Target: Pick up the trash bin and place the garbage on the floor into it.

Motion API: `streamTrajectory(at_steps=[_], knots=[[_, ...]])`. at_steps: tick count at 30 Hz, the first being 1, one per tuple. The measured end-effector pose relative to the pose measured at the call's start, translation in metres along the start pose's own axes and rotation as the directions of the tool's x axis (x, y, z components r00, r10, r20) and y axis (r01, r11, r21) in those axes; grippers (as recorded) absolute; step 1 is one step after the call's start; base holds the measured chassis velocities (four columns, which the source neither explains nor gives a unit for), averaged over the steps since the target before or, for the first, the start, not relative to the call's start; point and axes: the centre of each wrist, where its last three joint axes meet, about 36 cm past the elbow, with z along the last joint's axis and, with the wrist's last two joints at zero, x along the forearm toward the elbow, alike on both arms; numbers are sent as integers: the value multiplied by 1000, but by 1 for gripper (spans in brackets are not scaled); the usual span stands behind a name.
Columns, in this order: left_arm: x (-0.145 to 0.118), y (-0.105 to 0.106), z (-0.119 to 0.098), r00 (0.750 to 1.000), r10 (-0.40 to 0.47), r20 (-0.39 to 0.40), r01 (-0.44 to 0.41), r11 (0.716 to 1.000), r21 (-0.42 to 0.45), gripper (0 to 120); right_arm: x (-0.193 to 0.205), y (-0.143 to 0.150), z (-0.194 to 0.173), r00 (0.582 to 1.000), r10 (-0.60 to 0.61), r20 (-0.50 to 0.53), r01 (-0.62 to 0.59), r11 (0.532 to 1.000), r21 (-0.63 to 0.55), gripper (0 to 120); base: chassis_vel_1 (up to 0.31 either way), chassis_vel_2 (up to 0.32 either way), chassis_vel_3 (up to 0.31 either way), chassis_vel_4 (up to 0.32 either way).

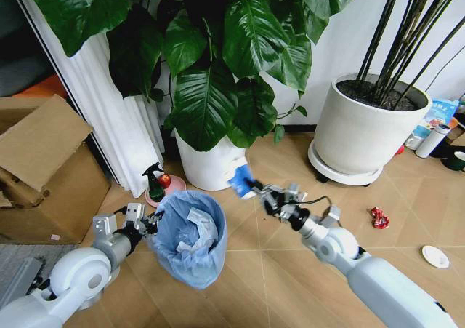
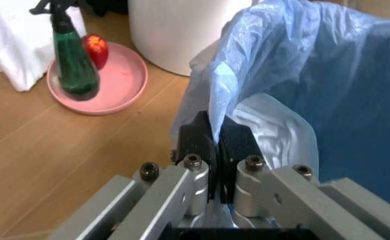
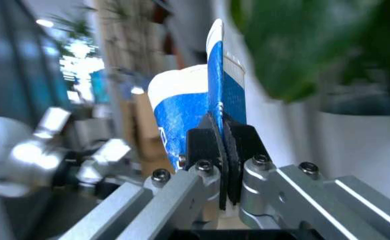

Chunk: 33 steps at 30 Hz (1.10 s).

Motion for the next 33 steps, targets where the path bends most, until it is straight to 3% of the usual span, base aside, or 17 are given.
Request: streamTrajectory(at_steps=[2,7,16,30,33], knots=[[0,1,-2,1000,8,3,-8,1000,2,0,-22,-5,8,992,-123,11,124,990,-60,0,0,0,0,0],[0,2,-4,1000,10,11,-10,1000,3,0,-51,-9,19,975,-222,12,222,970,-99,0,0,0,0,0],[3,-5,-9,999,28,34,-28,999,20,0,-58,-20,35,974,-215,-77,207,972,-108,0,0,0,0,0],[6,-7,-12,999,21,40,-22,1000,20,0,-55,-26,30,978,-176,-110,168,982,-83,49,0,0,0,0],[5,-7,-12,999,17,41,-18,1000,21,0,-53,-25,26,983,-157,-94,150,986,-79,64,0,0,0,0]])
